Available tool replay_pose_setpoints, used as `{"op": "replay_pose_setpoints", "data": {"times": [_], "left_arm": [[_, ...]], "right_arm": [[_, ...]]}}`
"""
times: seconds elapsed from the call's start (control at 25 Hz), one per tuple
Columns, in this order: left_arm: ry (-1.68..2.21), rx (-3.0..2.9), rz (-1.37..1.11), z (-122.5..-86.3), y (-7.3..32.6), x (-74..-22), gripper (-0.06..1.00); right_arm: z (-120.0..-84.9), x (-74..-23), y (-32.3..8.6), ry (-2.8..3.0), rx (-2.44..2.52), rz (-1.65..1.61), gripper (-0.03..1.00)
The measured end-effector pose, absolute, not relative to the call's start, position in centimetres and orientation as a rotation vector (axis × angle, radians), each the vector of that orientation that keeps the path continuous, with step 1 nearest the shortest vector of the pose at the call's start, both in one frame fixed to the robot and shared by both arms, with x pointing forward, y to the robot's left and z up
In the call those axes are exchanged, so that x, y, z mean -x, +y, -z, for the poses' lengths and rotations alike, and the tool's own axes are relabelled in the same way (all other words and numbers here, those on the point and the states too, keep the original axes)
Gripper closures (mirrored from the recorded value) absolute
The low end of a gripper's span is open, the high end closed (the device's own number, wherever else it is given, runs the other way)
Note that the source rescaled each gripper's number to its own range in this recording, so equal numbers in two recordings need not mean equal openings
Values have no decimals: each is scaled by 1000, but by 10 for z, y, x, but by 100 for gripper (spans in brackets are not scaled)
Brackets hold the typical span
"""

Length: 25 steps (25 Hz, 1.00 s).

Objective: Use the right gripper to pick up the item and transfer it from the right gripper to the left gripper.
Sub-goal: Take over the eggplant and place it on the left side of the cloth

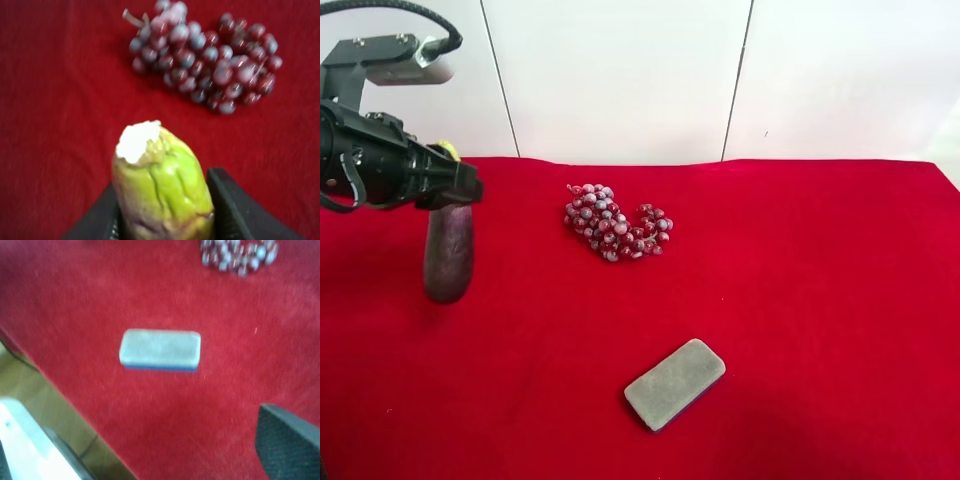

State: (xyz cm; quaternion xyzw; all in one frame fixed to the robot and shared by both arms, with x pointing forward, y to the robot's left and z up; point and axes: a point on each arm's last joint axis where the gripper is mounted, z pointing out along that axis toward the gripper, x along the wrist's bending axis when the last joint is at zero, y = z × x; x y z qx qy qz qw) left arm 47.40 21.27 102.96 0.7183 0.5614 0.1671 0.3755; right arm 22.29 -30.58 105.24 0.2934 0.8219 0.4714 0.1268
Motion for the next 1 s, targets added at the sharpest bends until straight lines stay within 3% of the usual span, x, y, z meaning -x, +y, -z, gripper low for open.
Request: {"op": "replay_pose_setpoints", "data": {"times": [0.32,0.72,1.0], "left_arm": [[1523,-1923,-358,-1017,225,-474,94],[1652,-2034,-248,-964,222,-496,94],[1656,-2017,-271,-960,219,-512,94]], "right_arm": [[-1050,-223,-305,2403,-857,-1369,-3],[-1050,-224,-305,2390,-855,-1365,-3],[-1050,-225,-305,2389,-855,-1363,-3]]}}
